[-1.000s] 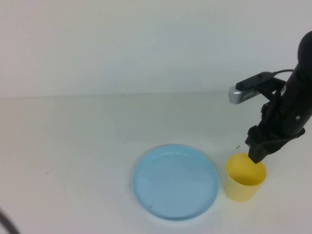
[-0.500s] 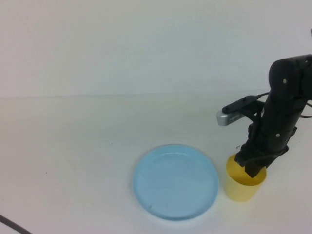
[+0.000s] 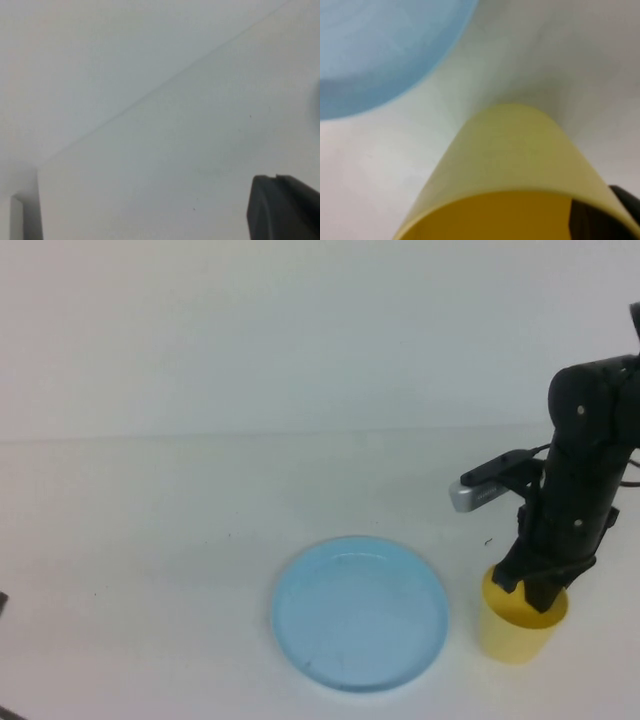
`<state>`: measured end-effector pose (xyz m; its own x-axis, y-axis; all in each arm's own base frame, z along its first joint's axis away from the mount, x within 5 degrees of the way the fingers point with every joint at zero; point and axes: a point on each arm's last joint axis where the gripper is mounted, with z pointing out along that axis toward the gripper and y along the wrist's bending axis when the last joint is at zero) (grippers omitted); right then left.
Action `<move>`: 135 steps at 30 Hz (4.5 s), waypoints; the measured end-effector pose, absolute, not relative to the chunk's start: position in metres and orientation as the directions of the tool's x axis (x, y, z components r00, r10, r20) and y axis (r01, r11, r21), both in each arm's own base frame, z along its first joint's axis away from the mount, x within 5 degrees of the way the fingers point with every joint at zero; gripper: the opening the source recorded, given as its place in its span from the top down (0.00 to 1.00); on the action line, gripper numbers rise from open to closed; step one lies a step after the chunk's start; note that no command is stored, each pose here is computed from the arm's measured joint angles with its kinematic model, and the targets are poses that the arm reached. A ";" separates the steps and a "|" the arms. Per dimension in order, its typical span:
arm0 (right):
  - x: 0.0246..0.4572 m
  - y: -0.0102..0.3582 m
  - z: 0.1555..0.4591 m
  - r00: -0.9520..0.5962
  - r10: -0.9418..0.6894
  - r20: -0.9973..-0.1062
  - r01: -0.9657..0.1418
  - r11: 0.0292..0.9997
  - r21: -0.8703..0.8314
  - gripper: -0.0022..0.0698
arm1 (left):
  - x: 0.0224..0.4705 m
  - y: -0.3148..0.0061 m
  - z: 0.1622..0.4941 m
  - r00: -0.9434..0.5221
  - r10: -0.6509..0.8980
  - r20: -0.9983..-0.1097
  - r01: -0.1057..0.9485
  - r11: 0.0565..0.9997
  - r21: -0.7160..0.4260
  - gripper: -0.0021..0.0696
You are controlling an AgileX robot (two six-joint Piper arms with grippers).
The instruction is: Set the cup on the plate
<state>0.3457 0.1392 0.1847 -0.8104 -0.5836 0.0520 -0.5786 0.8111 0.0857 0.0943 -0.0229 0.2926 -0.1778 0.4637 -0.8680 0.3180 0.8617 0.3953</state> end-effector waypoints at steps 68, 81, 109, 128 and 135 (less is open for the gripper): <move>0.384 0.291 0.215 -0.732 -0.656 -0.183 -0.673 0.738 0.052 0.38 | 0.080 -0.002 0.285 -0.205 0.283 -0.937 0.126 0.957 0.262 0.97; 0.315 0.244 0.431 -0.540 -0.548 -0.639 -0.717 0.697 0.008 0.55 | 0.081 -0.006 0.287 -0.176 0.241 -0.954 0.151 0.965 0.216 0.97; 0.122 0.097 0.347 -0.307 -0.558 -0.771 -0.744 0.646 -0.171 0.97 | 0.083 -0.025 0.274 0.080 0.422 -0.903 0.290 0.857 0.426 0.97; 0.046 0.015 0.268 -0.378 -0.207 -0.902 -0.442 0.897 -0.021 0.97 | 0.083 -0.026 0.263 0.065 0.450 -0.891 0.303 0.842 0.447 0.97; 0.047 0.016 0.267 -0.377 -0.186 -0.907 -0.439 0.898 -0.002 0.97 | 0.084 -0.026 0.261 0.064 0.467 -0.882 0.302 0.833 0.463 0.97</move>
